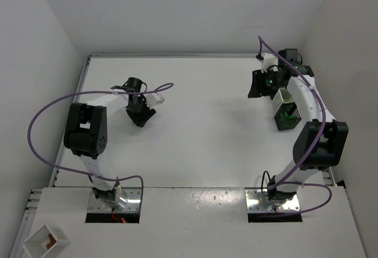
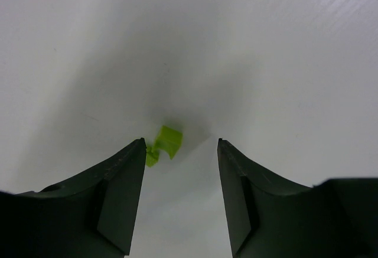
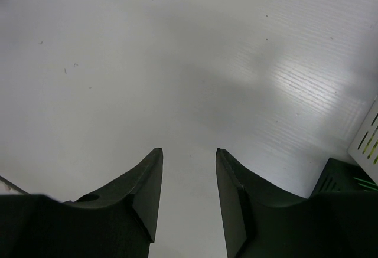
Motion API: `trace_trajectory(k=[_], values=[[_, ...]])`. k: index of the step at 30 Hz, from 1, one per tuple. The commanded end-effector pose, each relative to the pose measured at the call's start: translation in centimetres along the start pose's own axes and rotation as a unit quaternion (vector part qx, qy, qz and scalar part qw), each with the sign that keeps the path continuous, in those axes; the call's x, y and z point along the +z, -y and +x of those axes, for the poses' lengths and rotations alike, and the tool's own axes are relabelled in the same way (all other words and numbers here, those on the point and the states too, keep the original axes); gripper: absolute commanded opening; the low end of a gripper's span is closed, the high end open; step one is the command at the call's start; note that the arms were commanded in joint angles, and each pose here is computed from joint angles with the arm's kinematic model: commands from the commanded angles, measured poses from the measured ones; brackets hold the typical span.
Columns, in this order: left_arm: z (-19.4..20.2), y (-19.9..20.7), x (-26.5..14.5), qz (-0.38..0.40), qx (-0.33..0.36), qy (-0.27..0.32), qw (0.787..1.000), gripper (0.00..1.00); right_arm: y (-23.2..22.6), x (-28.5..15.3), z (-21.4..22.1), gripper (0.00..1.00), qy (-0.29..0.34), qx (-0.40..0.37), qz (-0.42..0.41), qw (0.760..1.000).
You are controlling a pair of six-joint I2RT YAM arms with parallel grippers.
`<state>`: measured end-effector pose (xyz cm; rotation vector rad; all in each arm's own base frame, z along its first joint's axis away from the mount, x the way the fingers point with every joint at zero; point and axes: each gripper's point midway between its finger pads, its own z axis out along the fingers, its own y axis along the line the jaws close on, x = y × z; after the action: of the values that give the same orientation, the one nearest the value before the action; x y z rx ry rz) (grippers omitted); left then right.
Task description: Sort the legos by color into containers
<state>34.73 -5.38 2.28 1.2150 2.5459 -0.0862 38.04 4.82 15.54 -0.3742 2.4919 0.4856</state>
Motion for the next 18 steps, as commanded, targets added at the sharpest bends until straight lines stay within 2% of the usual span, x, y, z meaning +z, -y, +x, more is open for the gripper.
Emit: trace_trajectory(k=[1,18], values=[[-1.9,-1.4,-0.4,-0.003,0.017,0.028,0.999,0.58,-0.8,-0.7,-1.2,0.42,0.024,-0.010,-0.005,1.000],[0.4,-2.1,0.7,0.048,-0.012,0.009,0.999,0.58,-0.5,-0.1,-0.6,0.42,0.011,-0.004,-0.003,1.000]])
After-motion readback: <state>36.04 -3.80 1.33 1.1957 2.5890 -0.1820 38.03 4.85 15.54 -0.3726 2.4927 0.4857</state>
